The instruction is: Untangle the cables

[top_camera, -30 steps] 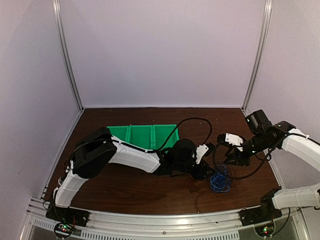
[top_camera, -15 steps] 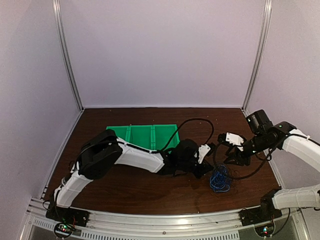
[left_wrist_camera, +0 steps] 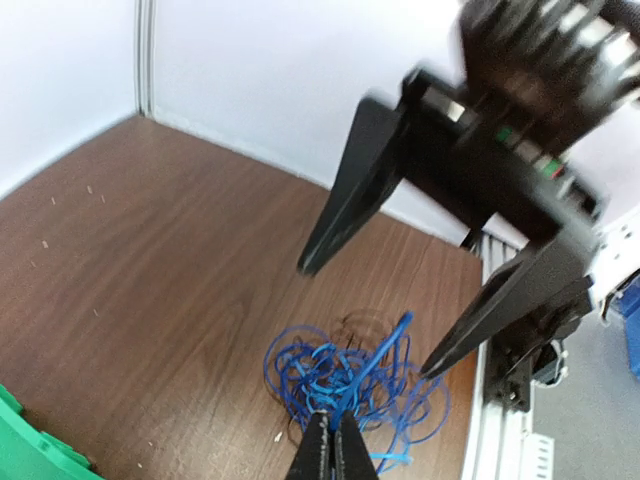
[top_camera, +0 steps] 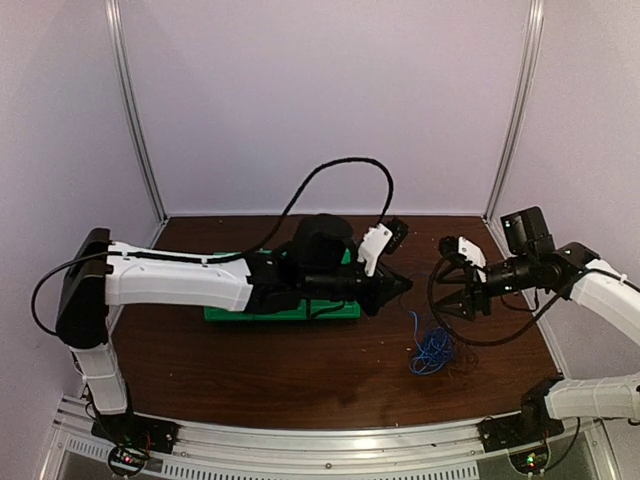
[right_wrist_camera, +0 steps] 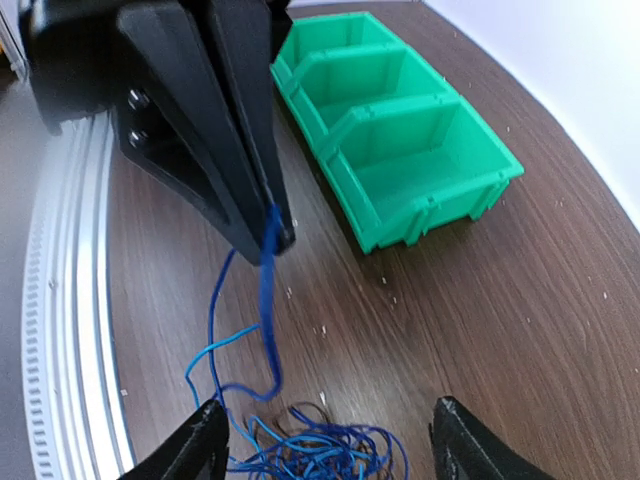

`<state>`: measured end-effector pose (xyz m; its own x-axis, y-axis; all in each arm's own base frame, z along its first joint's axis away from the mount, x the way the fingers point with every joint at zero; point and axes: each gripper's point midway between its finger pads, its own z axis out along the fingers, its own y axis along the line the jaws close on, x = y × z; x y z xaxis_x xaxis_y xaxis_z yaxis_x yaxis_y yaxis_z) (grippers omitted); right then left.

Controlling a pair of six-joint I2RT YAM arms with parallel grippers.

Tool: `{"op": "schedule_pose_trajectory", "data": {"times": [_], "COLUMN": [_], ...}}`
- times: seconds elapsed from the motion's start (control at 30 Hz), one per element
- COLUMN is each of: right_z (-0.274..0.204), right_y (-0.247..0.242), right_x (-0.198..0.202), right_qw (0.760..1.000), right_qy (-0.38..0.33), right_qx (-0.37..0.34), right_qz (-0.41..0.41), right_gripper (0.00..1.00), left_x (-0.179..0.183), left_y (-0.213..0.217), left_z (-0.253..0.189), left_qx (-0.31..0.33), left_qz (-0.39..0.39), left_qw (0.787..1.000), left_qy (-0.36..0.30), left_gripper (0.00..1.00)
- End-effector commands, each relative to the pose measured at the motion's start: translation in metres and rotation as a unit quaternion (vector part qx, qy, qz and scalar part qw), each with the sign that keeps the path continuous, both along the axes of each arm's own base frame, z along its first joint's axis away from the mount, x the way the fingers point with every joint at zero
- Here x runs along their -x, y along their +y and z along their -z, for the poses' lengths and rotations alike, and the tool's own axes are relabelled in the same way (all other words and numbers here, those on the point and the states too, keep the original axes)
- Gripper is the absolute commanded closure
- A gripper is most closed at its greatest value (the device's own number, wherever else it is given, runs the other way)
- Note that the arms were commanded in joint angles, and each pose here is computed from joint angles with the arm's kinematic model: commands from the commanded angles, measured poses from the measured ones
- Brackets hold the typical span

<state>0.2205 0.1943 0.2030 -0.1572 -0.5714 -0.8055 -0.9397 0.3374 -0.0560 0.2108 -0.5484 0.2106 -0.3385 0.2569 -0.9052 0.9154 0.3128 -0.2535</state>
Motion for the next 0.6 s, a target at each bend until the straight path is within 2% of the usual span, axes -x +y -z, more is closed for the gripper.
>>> {"op": "schedule_pose_trajectory", "data": {"times": [0.0, 0.13, 0.27, 0.47, 0.57], "right_z": [-0.055, -0.078, -0.089, -0.069, -0.060], "right_y": [0.028, 0.042, 0.058, 0.074, 0.075], "right_x": [-0.003, -0.018, -0.015, 0.002, 0.016], "right_qw": [0.992, 0.986, 0.980, 0.973, 0.964], "right_qy": [-0.012, -0.008, -0.002, 0.039, 0.065], "right_qx": [-0.120, -0.156, -0.178, -0.183, -0.200], "right_qz": [-0.036, -0.053, -0.091, -0.139, -0.163], "right_gripper": [0.29, 0.30, 0.33, 0.35, 0.33], "left_x": [-0.002, -0.002, -0.004, -0.011, -0.015], "left_y": [0.029, 0.045, 0.046, 0.060, 0.070], "left_z": [-0.043, -0.069, -0.088, -0.124, -0.140], "left_qx": [0.016, 0.035, 0.043, 0.086, 0.100], "left_qz": [-0.031, -0.050, -0.057, -0.093, -0.118], "left_qw": [0.999, 0.997, 0.996, 0.990, 0.986], "left_qy": [-0.026, -0.040, -0.047, -0.059, -0.069], "left_gripper": [1.00, 1.00, 1.00, 1.00, 1.00]}}
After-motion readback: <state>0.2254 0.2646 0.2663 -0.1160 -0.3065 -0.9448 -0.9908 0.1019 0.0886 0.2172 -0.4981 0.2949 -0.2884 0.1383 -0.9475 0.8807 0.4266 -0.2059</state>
